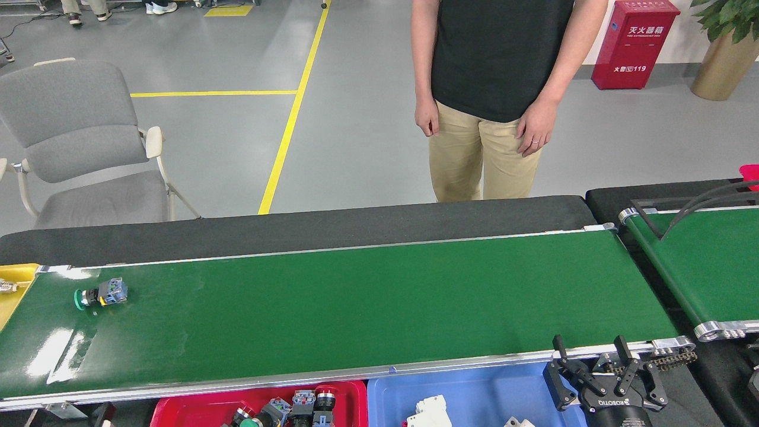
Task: Pick switch part from conveyor to tray
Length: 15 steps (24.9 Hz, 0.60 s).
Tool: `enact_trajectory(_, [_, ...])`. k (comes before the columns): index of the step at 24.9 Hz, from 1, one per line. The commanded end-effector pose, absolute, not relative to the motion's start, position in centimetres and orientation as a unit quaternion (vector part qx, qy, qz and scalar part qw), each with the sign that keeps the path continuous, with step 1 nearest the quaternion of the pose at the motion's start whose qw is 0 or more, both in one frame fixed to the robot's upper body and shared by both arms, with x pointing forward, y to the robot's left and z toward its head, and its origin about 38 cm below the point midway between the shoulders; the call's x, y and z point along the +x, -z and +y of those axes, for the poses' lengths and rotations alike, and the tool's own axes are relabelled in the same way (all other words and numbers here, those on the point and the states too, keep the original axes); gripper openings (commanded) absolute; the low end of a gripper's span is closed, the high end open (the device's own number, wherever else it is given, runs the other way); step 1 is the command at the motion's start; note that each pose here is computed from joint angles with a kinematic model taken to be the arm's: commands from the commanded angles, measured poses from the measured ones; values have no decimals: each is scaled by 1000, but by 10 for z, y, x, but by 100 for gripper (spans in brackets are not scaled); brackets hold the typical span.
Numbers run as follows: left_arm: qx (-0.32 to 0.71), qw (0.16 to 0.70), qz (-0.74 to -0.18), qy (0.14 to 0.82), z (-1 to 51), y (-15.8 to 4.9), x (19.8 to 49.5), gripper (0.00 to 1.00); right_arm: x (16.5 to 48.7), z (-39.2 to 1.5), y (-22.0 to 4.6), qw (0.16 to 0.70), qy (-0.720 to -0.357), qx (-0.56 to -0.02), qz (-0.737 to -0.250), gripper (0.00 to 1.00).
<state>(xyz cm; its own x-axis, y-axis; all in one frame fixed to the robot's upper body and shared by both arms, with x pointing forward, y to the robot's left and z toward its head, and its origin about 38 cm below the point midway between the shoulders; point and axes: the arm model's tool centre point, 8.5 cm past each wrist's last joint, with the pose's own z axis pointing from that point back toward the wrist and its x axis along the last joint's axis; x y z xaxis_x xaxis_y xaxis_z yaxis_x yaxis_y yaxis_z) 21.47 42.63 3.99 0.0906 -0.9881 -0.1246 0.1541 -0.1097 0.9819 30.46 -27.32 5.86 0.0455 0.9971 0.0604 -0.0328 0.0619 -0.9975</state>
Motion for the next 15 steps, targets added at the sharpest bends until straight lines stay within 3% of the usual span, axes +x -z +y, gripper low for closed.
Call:
enact_trajectory(1, [528,517,-407,537,432,-51,218,100,311,-267,-68,519,-480,-490,-510,99])
enact_trajectory(9, [531,512,-406,540,434,-55,219,100,320,-258,-75,513,-475,-489,-522,99])
enact_trajectory(15, [539,495,-415,541,436,-65,236,100,318,-259,-74,515,-475,-489,-519,99])
